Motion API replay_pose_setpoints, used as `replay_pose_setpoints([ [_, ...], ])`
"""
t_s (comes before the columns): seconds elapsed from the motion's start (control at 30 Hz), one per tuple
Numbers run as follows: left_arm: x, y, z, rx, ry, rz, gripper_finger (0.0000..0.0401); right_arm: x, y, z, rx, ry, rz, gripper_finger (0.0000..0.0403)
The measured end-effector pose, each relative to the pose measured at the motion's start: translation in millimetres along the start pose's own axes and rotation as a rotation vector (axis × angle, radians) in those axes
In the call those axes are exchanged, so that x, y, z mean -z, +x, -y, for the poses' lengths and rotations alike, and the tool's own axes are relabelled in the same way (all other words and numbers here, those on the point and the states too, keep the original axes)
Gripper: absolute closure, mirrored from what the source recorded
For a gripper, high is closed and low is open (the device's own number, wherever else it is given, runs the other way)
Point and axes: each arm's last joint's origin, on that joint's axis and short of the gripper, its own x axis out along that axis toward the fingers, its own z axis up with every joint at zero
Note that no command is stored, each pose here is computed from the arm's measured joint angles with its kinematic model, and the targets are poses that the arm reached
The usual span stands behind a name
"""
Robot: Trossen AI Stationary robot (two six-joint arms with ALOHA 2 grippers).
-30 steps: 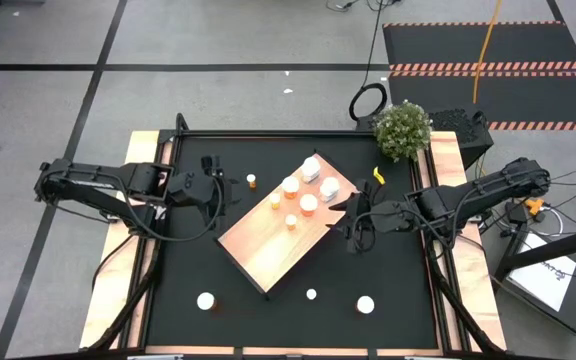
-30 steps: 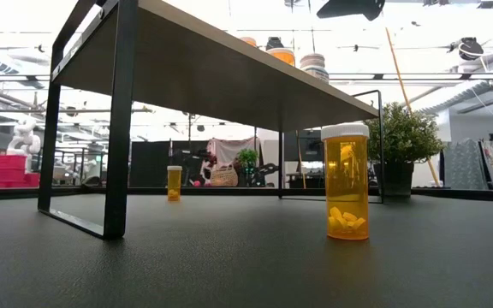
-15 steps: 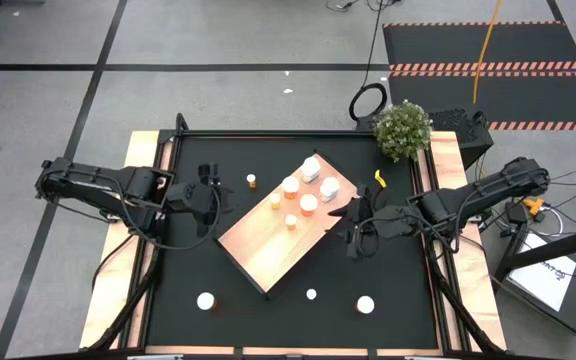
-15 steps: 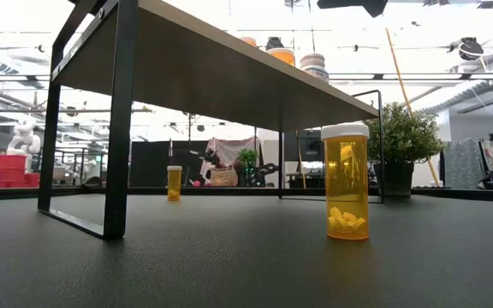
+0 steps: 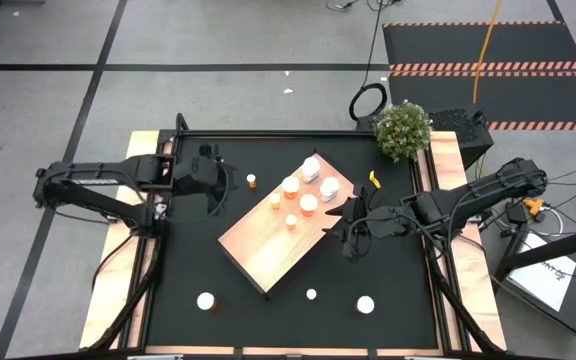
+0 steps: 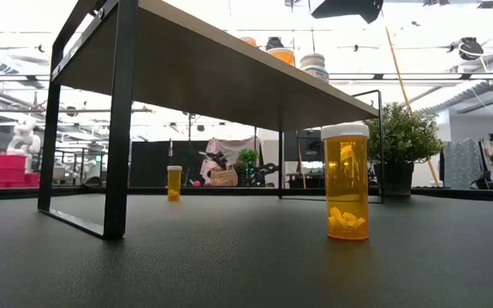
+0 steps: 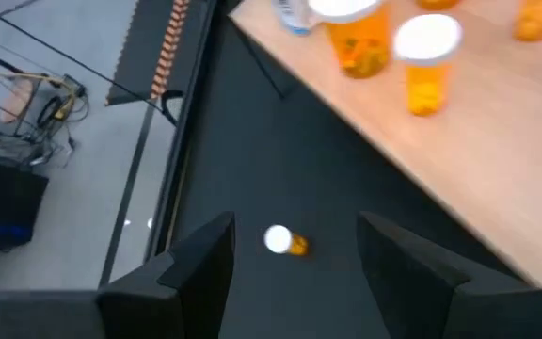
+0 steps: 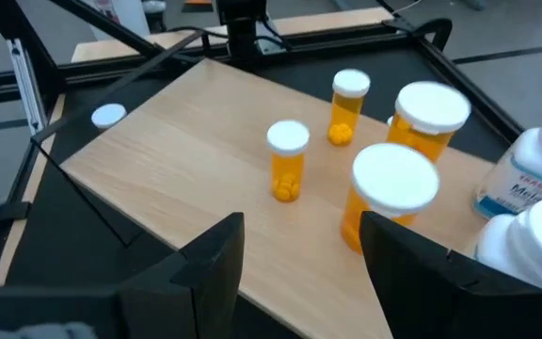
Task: Pick and place medicine bottles onto shelf by color
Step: Put the small orange pill bottle on the shelf
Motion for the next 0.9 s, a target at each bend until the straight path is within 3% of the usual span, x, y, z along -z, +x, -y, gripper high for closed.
replay_pose_setpoints([
  [0.17, 9.3, 16.4, -20.0, 0.035, -0.044, 0.001, 0.0178, -0.2, -0.1, -0.1, -0.001, -0.009, 0.002, 0.0195],
  [0.47, 34.0, 37.3, -59.5, 0.026, -0.240, -0.010, 0.0178, -1.7, 1.4, 4.0, 0.016, -0.018, 0.006, 0.0195],
  [0.6, 46.4, 49.4, -67.2, 0.074, -0.279, 0.032, 0.0178, -2.6, 2.6, 6.7, 0.026, -0.019, 0.007, 0.0195],
  [0.9, 57.7, 59.0, -79.9, 0.039, -0.510, -0.006, 0.0178, -1.5, 13.1, 11.6, 0.061, -0.011, -0.014, 0.0195],
])
